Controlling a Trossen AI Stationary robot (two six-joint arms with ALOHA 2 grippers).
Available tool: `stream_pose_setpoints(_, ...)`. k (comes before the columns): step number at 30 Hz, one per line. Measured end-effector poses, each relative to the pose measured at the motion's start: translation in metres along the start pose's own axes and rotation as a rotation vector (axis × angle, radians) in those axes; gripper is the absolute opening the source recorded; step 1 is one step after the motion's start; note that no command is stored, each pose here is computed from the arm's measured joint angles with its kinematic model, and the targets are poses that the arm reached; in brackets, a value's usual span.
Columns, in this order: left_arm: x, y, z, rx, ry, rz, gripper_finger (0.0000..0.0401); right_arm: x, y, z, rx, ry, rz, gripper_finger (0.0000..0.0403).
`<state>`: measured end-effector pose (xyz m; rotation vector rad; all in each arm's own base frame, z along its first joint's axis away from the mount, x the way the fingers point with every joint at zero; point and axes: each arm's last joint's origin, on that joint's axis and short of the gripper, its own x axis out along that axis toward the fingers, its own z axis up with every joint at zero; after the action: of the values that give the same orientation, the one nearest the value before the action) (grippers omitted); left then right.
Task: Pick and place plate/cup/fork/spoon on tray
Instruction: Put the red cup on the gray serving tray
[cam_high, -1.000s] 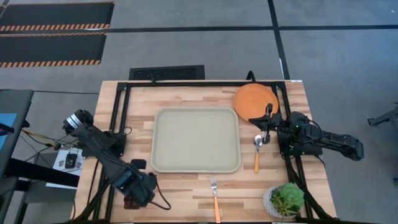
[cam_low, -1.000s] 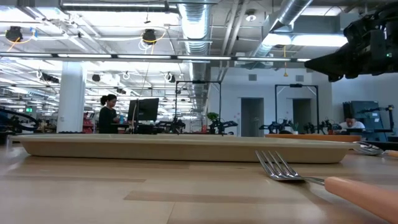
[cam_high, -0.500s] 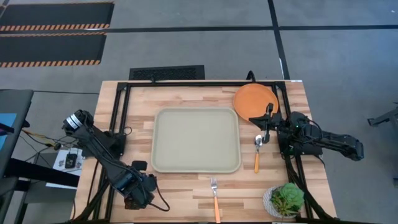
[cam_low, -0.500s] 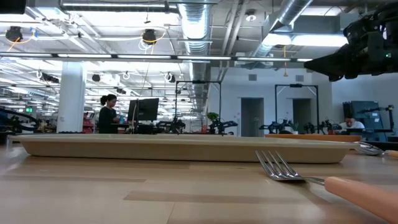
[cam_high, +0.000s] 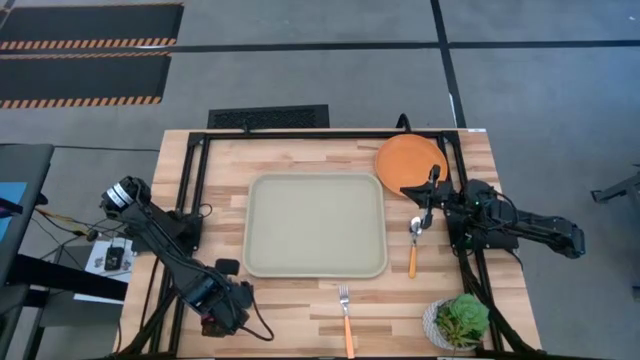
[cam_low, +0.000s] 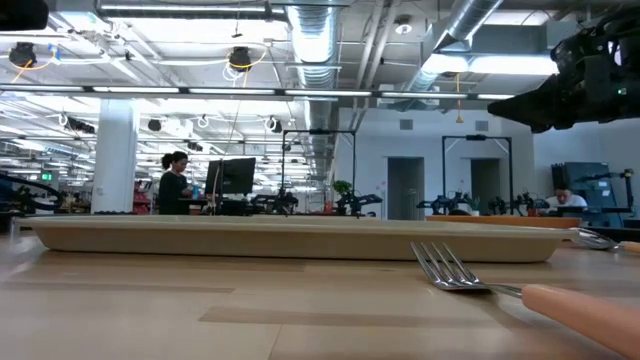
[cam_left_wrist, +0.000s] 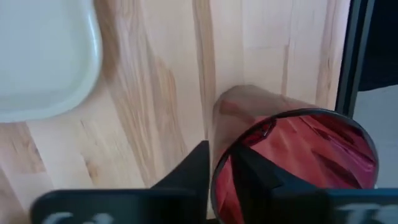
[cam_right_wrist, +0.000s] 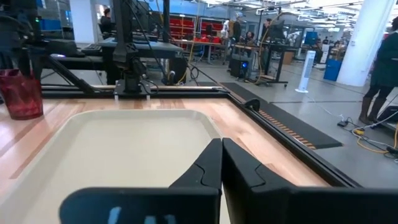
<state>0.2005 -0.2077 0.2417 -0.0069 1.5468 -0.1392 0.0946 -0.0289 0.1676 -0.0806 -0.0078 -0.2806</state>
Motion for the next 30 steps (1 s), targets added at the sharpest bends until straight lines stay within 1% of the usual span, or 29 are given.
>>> stream_pose_setpoints(3, 0.000, 0.000, 0.000, 0.017, -0.002, -0.001, 0.0011, 0.000, 0.000, 0.000, 0.000, 0.001, 0.000, 0.0021)
stream_pose_setpoints(4, 0.000, 0.000, 0.000, 0.021, -0.003, -0.002, 0.0006, 0.000, 0.000, 0.000, 0.000, 0.001, 0.000, 0.0020)
stream_pose_setpoints(12, -0.005, 0.003, 0.000, 0.010, -0.022, -0.003, 0.0002, 0.000, 0.000, 0.000, 0.002, 0.002, 0.000, 0.0023)
stream_pose_setpoints(14, -0.012, 0.005, -0.001, -0.016, -0.047, -0.012, 0.0002, 0.000, 0.000, 0.000, 0.006, 0.002, 0.000, 0.0024)
stream_pose_setpoints(17, -0.029, 0.015, -0.003, -0.060, -0.124, -0.022, 0.0001, 0.000, 0.000, 0.000, 0.006, 0.002, 0.000, 0.0021)
stream_pose_setpoints(21, -0.057, 0.033, -0.008, -0.112, -0.283, -0.015, 0.0001, 0.000, 0.000, 0.000, 0.007, 0.002, 0.000, 0.0018)
stream_pose_setpoints(23, -0.069, 0.045, -0.005, -0.161, -0.381, -0.001, 0.0001, 0.000, 0.000, 0.000, 0.007, 0.002, 0.000, 0.0017)
stream_pose_setpoints(26, -0.079, 0.070, 0.007, -0.247, -0.475, 0.019, 0.0001, 0.000, 0.000, 0.000, 0.010, 0.002, -0.002, 0.0019)
stream_pose_setpoints(30, -0.086, 0.111, 0.034, -0.251, -0.549, 0.020, 0.0000, 0.000, -0.001, -0.001, 0.025, 0.006, -0.027, 0.0020)
